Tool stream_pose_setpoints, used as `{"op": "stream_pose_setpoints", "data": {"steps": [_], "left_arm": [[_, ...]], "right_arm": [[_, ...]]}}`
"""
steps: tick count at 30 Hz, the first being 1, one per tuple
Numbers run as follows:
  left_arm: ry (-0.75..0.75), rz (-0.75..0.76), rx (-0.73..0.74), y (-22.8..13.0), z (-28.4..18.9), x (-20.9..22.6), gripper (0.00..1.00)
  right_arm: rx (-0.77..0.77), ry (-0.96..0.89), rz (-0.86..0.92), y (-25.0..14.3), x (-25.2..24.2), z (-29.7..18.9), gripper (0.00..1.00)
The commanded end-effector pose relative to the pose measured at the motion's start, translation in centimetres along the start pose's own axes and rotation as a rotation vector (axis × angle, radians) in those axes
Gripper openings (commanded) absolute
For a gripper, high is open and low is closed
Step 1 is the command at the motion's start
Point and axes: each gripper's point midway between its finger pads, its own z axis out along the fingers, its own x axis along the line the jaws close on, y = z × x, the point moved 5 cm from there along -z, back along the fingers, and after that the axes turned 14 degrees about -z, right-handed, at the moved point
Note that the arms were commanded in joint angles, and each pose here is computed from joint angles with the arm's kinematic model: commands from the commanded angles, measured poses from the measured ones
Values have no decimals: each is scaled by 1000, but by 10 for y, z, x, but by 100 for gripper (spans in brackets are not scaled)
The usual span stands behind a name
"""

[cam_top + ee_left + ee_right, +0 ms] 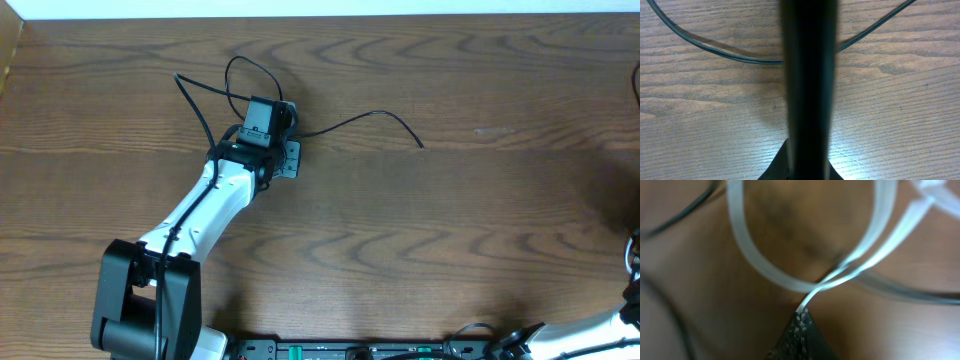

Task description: Untangle cables

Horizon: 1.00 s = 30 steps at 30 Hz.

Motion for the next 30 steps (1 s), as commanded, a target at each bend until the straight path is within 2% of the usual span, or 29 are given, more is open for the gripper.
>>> {"op": "stream_pose_setpoints", "data": {"steps": [1, 10, 15, 16, 17, 18, 19, 21, 22, 26, 30], "left_arm": [[8, 20, -10, 2, -2, -1, 7], [9, 20, -6, 2, -2, 0, 8], [9, 20, -6, 2, -2, 0, 7], [9, 20, -5, 2, -2, 0, 7], [10, 20, -3, 1, -2, 0, 8], [11, 20, -1, 1, -2, 0, 7], [12, 20, 1, 0, -2, 0, 8], [14, 20, 7, -1, -2, 1, 7], [15, 20, 9, -1, -2, 1, 8], [15, 20, 10, -2, -2, 1, 8], [15, 20, 11, -2, -2, 1, 8]], "right_arm": [[241, 167, -126, -63, 22, 13, 1], [154, 218, -153, -27, 52, 14, 1], [178, 181, -101, -29, 48, 14, 2], [184, 177, -98, -30, 47, 14, 12], [190, 173, -98, -31, 46, 13, 40], [195, 164, -96, -31, 45, 12, 63], [204, 149, -93, -30, 42, 9, 77], [214, 82, -71, -25, 32, 1, 96], [219, -2, -47, -19, 22, -8, 99], [232, -238, 45, -8, -6, -49, 99], [306, -323, 203, -20, -15, -85, 99]]}}
